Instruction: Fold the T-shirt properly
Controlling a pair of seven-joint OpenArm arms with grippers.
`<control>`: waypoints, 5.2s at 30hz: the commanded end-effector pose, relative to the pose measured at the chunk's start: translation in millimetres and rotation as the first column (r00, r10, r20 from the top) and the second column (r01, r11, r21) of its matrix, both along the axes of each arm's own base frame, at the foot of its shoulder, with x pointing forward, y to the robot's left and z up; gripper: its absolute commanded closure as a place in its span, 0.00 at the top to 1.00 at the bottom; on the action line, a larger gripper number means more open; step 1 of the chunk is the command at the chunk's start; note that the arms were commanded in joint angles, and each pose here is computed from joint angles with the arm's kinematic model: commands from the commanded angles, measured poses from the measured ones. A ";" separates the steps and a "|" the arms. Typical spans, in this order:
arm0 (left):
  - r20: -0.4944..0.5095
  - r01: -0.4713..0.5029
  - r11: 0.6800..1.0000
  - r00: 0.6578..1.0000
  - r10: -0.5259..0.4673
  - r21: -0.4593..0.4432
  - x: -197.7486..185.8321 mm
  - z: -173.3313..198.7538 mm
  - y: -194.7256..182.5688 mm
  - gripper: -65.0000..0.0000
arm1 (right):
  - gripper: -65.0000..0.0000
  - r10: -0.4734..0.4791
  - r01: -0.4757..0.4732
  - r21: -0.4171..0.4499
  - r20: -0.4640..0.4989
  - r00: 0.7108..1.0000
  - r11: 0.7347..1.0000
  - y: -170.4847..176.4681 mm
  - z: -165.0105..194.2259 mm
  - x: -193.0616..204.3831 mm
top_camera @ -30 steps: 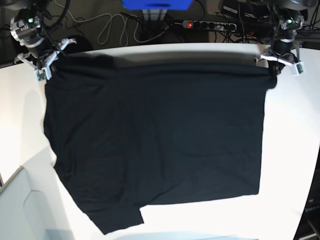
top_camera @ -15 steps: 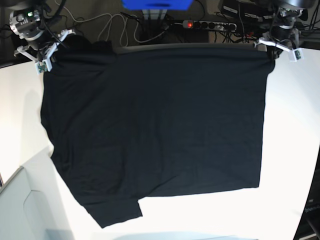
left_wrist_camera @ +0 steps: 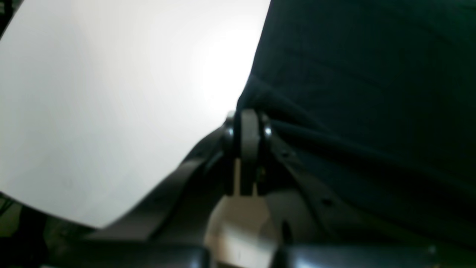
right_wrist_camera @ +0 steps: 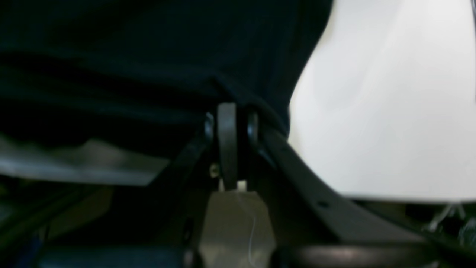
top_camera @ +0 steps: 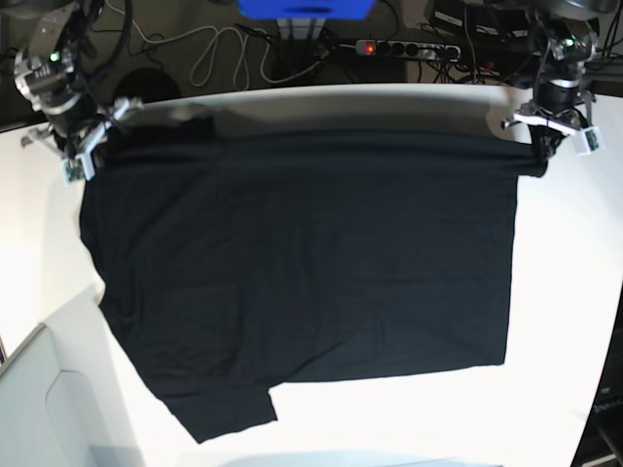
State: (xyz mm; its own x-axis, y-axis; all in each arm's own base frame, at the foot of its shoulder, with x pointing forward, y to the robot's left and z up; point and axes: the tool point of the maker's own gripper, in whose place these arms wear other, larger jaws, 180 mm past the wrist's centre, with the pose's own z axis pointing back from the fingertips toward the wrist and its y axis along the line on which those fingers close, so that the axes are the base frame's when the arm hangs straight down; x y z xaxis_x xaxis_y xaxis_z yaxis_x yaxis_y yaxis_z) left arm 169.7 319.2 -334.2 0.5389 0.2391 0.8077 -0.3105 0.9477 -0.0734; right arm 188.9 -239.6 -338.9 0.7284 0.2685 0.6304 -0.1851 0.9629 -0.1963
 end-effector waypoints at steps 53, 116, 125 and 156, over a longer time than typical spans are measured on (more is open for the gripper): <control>0.080 -0.015 0.997 0.997 0.021 -0.071 128.2 2.6 18.4 0.00 | 0.01 0.160 -0.168 0.072 0.099 0.982 0.983 9.2 5.2 196.9; -0.076 -0.074 0.984 0.995 0.062 -0.160 89.3 -66.2 21.1 0.00 | 0.62 -0.082 0.088 0.081 -0.080 0.993 0.993 -76.9 -54.9 98.1; -0.084 -0.078 0.985 0.994 0.065 -0.156 87.4 -68.3 22.7 0.00 | 0.54 0.039 -0.024 0.148 -0.098 0.994 0.989 -60.3 -75.1 94.7; -0.008 0.033 0.999 0.999 -0.033 0.039 104.8 23.0 31.7 0.00 | 0.00 0.140 -0.133 -0.185 0.027 0.990 0.974 -80.9 45.5 133.6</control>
